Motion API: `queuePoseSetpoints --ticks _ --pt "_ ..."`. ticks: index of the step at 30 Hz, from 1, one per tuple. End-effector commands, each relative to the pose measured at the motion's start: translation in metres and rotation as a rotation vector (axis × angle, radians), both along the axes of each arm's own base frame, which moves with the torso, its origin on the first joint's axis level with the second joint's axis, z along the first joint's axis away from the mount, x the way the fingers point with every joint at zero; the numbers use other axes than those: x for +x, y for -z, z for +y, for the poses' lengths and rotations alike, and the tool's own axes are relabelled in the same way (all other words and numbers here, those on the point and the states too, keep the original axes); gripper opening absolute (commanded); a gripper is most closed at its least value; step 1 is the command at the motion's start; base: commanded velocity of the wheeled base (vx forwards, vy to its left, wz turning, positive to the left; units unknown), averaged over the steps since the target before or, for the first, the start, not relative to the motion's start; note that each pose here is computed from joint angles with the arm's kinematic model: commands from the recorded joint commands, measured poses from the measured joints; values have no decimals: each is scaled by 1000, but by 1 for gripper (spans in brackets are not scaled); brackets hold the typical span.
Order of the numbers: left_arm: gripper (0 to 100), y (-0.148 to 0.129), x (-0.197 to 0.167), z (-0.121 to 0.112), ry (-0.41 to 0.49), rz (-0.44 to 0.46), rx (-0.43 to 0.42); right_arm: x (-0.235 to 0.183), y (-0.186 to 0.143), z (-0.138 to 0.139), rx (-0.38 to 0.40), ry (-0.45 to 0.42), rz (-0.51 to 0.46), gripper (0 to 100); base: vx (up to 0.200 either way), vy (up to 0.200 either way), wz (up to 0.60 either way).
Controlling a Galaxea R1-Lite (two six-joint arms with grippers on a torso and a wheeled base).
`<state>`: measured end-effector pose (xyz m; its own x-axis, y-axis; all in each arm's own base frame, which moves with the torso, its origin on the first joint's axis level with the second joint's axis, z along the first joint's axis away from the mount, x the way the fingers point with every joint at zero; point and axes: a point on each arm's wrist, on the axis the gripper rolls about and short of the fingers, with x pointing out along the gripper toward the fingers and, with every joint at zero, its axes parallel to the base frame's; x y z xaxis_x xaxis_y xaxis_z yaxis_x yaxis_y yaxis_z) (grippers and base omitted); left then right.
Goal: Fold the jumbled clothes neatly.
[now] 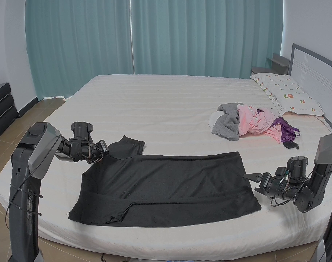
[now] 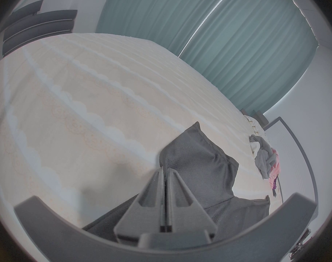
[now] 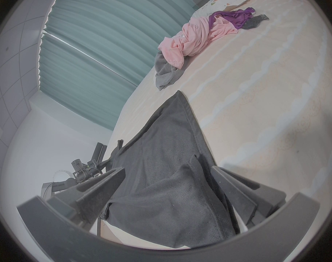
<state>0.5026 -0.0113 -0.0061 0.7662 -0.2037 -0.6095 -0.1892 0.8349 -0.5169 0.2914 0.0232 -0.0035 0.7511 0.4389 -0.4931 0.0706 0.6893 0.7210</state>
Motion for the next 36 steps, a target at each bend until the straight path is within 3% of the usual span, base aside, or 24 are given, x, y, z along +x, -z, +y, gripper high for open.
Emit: queuePoseSetpoints --ticks 1,9,27,36 --pt "0 -14 -4 11 -24 -15 -2 2 0 0 -1 -2 -6 100 0 0 0" --pt "0 -33 -17 22 -47 -18 -2 18 -4 3 -2 -6 -44 100 0 0 0" --pt "0 -36 -30 9 -21 13 0 155 5 24 -40 12 -27 100 0 0 0" --pt "0 -37 -33 10 -51 16 20 188 13 25 -74 65 -25 100 0 0 0"
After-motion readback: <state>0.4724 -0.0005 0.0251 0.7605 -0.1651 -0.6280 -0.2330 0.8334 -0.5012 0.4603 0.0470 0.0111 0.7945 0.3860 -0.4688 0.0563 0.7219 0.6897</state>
